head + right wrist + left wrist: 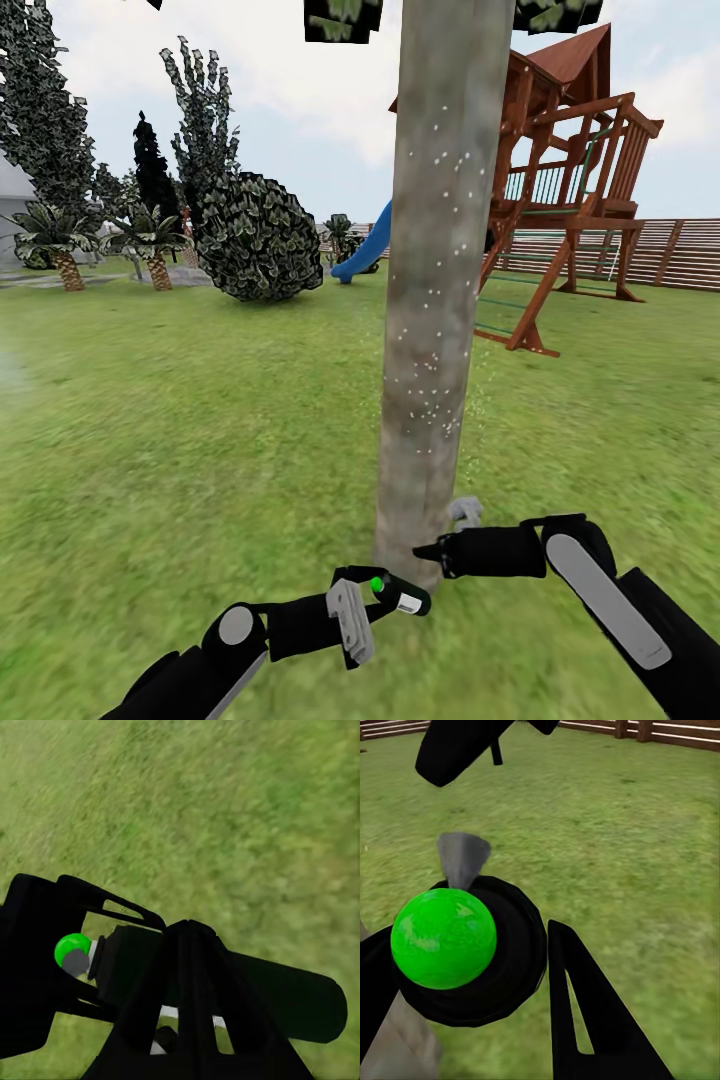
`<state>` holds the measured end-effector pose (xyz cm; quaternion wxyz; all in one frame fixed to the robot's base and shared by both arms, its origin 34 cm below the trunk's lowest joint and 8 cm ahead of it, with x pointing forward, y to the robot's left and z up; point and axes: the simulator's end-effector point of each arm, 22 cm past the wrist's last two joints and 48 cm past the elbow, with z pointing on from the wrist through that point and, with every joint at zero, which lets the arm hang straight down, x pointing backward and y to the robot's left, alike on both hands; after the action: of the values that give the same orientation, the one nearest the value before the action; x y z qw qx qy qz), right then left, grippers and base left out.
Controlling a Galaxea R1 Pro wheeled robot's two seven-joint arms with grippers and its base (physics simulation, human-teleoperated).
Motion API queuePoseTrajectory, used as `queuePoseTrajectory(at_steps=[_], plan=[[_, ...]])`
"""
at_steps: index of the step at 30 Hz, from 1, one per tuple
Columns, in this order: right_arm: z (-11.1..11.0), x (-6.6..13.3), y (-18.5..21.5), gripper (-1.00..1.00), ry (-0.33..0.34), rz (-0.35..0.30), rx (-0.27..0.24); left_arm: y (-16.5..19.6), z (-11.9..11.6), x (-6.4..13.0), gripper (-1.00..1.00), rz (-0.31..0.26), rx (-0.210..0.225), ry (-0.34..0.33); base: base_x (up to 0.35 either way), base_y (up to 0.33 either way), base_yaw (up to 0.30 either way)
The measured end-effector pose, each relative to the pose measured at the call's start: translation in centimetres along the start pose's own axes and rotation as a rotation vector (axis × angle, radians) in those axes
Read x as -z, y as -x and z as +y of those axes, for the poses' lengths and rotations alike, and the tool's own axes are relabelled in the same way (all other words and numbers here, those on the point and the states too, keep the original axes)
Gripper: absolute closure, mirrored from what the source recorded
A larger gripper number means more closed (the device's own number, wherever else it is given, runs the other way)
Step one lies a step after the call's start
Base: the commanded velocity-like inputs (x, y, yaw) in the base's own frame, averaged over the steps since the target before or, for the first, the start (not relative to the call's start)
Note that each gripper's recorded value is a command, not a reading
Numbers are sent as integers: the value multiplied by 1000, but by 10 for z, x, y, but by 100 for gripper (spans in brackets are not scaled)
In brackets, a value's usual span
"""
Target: In the garden, pick up the pesticide atomizer on the floor and spray pesticide onto both trees until each tree trunk is fully covered.
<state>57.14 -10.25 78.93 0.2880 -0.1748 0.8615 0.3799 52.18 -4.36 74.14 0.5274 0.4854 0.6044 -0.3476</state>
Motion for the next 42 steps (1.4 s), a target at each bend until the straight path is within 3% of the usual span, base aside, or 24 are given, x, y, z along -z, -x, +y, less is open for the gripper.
queuePoseTrajectory(at_steps=[10,19,33,42], plan=[[11,1,0,100,51,-2,-30,-1,-8,-4,100,3,-2,-18,0,0,0],[20,-3,-16,100,84,54,-27,0,-9,-5,100,0,-2,-19,0,0,0],[25,-4,-21,100,101,72,-29,1,-9,-5,100,-1,-3,-20,0,0,0],[41,-7,-23,100,154,93,-40,1,-9,-5,100,-1,-3,-20,0,0,0]])
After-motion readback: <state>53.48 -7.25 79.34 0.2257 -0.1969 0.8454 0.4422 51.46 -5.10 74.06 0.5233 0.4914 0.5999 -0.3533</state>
